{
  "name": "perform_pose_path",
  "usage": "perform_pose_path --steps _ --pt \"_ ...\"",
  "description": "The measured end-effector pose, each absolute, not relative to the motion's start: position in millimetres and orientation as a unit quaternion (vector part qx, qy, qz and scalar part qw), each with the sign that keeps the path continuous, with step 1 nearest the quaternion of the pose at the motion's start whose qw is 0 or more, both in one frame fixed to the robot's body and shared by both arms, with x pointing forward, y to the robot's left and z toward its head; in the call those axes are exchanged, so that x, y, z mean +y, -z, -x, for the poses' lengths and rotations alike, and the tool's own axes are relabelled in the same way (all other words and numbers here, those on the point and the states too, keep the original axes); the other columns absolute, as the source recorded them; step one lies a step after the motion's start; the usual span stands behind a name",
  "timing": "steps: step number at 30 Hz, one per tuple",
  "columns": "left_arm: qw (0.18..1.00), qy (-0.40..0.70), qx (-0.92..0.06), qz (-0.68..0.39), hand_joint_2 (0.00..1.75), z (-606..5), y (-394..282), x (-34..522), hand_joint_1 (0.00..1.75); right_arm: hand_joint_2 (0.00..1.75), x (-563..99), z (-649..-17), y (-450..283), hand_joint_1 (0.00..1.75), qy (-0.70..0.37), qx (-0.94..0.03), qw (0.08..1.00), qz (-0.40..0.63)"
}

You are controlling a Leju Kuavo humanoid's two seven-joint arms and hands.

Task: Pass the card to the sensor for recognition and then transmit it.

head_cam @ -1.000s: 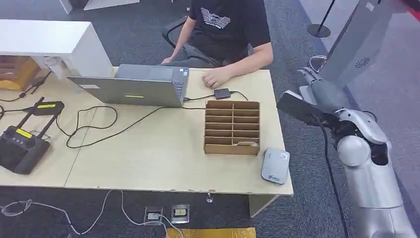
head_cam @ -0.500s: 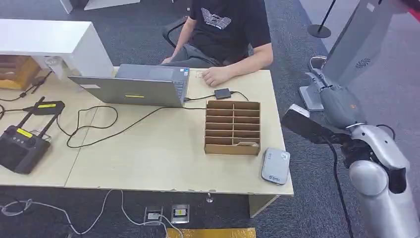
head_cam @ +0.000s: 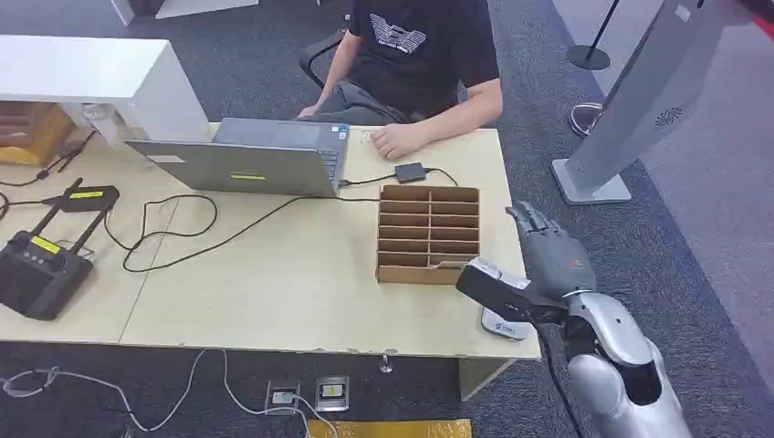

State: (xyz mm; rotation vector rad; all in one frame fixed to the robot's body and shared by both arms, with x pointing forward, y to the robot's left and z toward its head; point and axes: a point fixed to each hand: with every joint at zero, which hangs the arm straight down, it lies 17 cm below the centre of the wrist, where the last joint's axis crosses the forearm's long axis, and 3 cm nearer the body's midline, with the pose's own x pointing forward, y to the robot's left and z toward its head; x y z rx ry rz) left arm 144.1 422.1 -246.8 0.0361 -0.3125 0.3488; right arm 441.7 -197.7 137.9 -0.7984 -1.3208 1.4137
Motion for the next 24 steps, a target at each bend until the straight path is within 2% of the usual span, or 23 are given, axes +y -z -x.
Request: perform_pose_path --steps 14,24 --pt "0.975 -0.175 -0.137 -0.024 0.00 -137.7 250.4 419.2 0.00 1.75 -161.9 -431.4 -114.5 0.00 -0.599 -0.537 0.510 0.304" --pt "0.975 -0.174 -0.136 -0.033 0.00 -137.6 250.7 421.8 0.00 1.75 -137.6 -440.6 -106.1 0.00 -0.579 -0.568 0.498 0.307"
